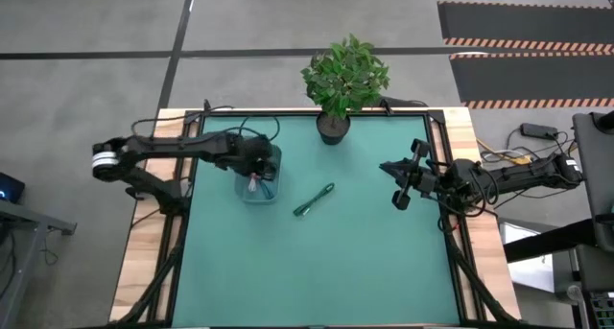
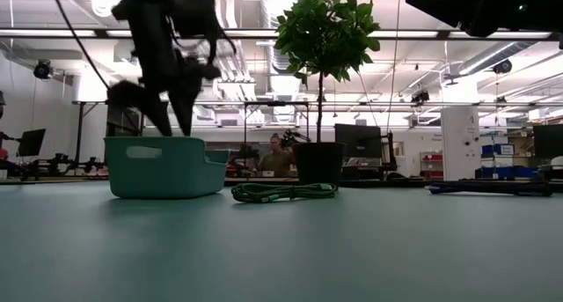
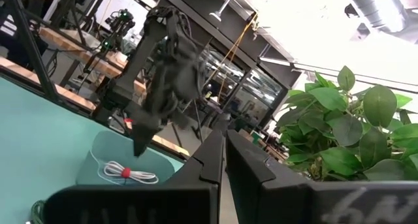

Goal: Pick and place USB-C Cables
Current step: Put the black green charger cable into the green bin

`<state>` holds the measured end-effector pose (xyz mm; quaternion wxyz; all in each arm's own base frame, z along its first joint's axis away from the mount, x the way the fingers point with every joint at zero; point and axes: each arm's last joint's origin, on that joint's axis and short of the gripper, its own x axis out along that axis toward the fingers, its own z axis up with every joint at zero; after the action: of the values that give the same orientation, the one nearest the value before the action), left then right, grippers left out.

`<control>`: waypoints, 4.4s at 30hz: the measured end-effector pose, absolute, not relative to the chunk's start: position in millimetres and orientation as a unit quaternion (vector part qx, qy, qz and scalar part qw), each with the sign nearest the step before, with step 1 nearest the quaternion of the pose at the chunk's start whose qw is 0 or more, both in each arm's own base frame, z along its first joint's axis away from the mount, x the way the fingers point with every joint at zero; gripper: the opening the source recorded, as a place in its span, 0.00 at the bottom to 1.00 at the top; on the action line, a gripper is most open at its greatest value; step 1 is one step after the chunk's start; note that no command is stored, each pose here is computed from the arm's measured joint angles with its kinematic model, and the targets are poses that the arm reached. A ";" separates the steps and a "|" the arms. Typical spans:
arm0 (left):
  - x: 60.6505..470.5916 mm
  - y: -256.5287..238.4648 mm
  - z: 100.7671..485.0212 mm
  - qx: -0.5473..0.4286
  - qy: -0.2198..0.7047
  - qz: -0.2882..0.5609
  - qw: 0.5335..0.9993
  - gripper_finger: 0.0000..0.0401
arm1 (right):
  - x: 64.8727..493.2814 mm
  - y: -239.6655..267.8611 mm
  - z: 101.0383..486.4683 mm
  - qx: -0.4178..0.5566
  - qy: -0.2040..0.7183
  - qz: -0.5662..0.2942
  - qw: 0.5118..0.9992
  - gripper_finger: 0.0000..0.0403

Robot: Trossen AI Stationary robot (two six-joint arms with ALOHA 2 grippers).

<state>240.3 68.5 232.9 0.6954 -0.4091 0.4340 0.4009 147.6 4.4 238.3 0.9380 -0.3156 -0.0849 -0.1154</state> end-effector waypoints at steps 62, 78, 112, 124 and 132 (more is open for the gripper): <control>386.2 -32.4 152.7 -0.038 0.368 0.232 0.900 0.37 | 163.1 6.5 245.4 -0.244 0.000 -0.066 0.968 0.03; 388.2 -33.3 135.8 -0.077 0.376 0.233 0.894 0.37 | 163.3 6.3 243.4 -0.246 0.018 -0.065 0.967 0.03; 389.7 -34.1 125.5 -0.102 0.380 0.237 0.888 0.06 | 163.3 6.3 242.8 -0.246 0.019 -0.065 0.967 0.03; 389.6 -34.1 125.4 -0.102 0.381 0.237 0.888 0.05 | 163.3 6.3 242.7 -0.246 0.019 -0.065 0.967 0.03; 389.5 -34.4 125.3 -0.101 0.380 0.238 0.888 0.04 | 163.3 6.3 242.7 -0.246 0.019 -0.065 0.967 0.03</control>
<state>389.5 -34.4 125.3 0.8880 -0.1007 0.3802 0.2382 163.3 6.3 242.7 0.9669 -0.2461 0.0195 -0.0649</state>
